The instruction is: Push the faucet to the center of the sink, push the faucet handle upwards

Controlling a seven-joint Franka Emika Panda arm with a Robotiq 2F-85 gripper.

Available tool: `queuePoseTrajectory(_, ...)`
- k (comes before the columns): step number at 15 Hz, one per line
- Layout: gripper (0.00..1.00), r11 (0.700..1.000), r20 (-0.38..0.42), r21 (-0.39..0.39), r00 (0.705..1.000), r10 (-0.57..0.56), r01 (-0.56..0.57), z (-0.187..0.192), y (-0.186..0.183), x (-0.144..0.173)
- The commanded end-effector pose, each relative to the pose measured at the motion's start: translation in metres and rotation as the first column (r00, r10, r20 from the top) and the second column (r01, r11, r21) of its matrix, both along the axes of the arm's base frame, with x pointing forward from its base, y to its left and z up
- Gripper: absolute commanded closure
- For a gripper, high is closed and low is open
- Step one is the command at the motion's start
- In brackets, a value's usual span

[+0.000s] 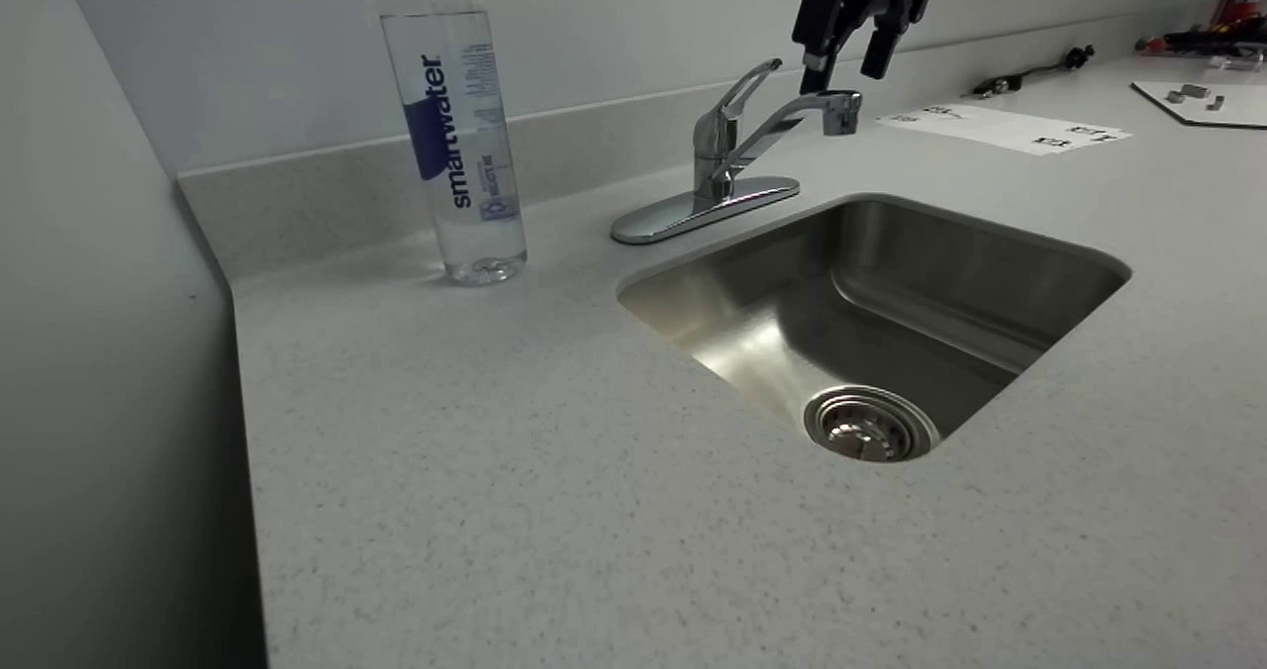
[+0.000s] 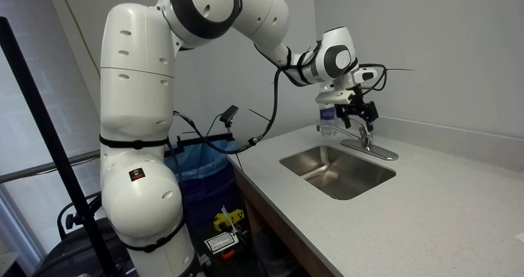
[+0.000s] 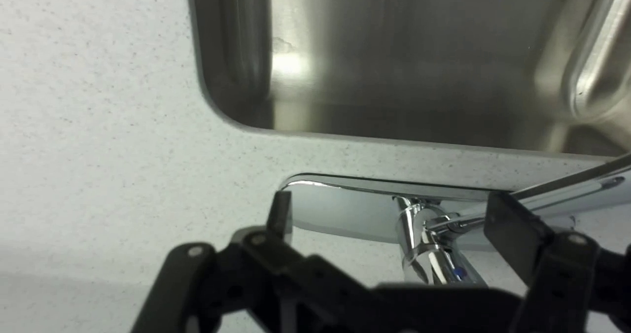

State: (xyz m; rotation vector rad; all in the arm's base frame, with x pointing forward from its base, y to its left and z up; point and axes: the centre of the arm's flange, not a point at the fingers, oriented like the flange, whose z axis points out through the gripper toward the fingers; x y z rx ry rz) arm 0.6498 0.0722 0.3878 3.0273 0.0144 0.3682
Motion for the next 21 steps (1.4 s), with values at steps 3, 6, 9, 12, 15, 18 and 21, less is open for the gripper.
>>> queuePoseTrajectory(3,0.00,1.000,0.009,-0.004,1.000,0.014,-0.014,0.006,0.003,-0.017)
queuePoseTrajectory(6,0.00,0.999,0.017,0.015,0.999,0.038,-0.039,0.012,0.015,-0.021)
queuePoseTrajectory(9,0.00,0.996,0.028,0.041,0.996,0.080,-0.081,0.018,0.031,-0.025)
queuePoseTrajectory(12,0.00,0.991,0.023,0.064,0.993,0.118,-0.119,0.018,0.048,-0.032)
queuePoseTrajectory(15,0.00,0.984,0.005,0.079,0.987,0.160,-0.160,0.012,0.057,-0.039)
queuePoseTrajectory(18,0.00,0.980,-0.007,0.088,0.984,0.180,-0.178,0.012,0.059,-0.041)
queuePoseTrajectory(21,0.00,0.978,-0.017,0.088,0.981,0.193,-0.191,0.009,0.059,-0.043)
